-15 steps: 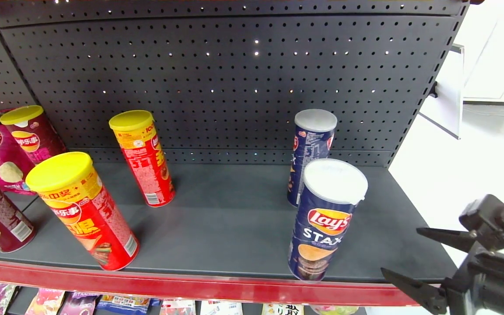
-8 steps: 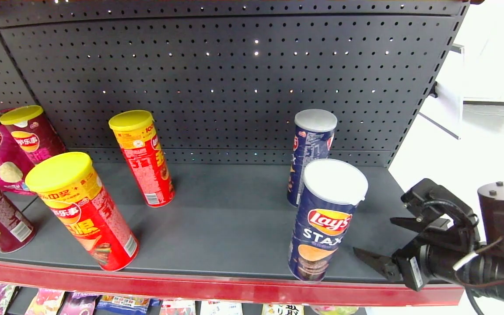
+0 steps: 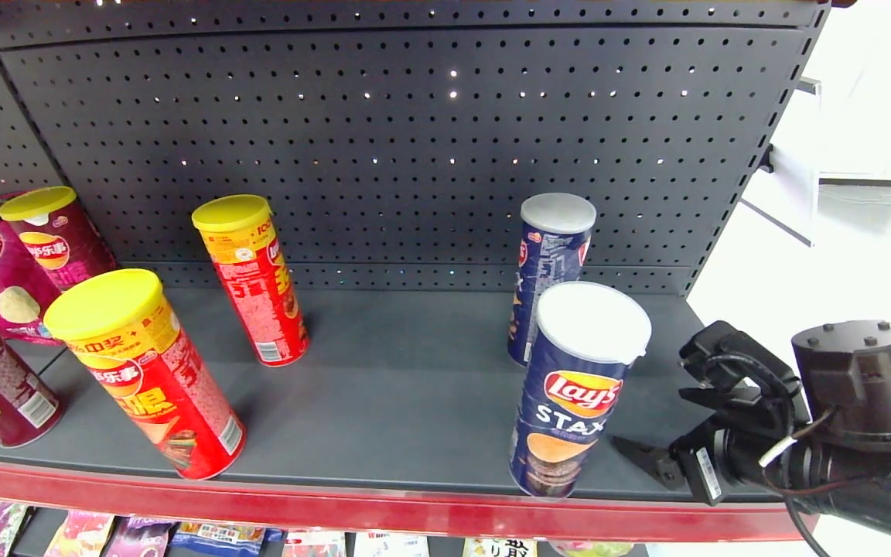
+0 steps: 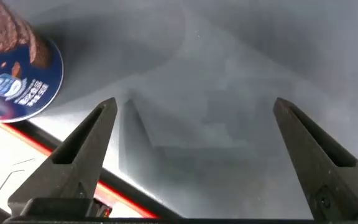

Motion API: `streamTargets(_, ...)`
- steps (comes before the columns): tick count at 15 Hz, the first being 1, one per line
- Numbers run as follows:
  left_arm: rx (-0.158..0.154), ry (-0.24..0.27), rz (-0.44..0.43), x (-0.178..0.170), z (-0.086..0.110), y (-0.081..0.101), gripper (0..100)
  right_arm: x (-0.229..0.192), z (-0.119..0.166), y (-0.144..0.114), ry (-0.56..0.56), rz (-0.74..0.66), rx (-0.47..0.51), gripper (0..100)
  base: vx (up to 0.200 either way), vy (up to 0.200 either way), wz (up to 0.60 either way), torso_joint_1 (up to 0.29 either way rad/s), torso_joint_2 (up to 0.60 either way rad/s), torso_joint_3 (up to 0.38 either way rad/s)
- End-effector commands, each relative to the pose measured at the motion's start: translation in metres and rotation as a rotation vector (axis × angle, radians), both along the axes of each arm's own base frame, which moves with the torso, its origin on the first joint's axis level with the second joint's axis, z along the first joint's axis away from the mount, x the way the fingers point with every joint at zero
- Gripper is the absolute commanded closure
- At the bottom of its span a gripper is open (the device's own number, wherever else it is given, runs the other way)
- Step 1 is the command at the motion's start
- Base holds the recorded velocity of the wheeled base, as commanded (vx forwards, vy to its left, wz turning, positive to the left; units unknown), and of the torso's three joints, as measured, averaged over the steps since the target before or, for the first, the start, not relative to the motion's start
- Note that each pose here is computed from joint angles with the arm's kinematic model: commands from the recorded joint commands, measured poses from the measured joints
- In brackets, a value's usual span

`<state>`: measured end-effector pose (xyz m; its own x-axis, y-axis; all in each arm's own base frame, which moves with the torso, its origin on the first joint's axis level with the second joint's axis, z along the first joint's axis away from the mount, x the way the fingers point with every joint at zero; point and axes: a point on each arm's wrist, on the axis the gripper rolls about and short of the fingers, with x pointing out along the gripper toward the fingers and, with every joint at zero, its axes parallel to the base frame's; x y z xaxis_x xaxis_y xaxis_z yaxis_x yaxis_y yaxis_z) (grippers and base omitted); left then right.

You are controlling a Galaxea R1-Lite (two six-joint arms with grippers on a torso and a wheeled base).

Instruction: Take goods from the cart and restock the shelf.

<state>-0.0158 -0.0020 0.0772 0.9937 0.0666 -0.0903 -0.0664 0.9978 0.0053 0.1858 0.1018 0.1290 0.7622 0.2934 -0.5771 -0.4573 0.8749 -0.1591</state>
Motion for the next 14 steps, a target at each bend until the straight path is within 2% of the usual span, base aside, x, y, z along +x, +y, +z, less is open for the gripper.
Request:
streamTargets(1,-0.001,0.002,0.001,0.0,0.0,0.0,0,0.003,-0.003,0.002,0.009,0.002,-0.006,0,0.0,0.0,0.0,0.0,0.0,0.0)
streamTargets(14,0.0,0.002,0.0,0.0,0.0,0.0,0,-0.002,-0.002,0.014,0.006,0.055,0.004,0,0.0,0.0,0.0,0.0,0.0,0.0)
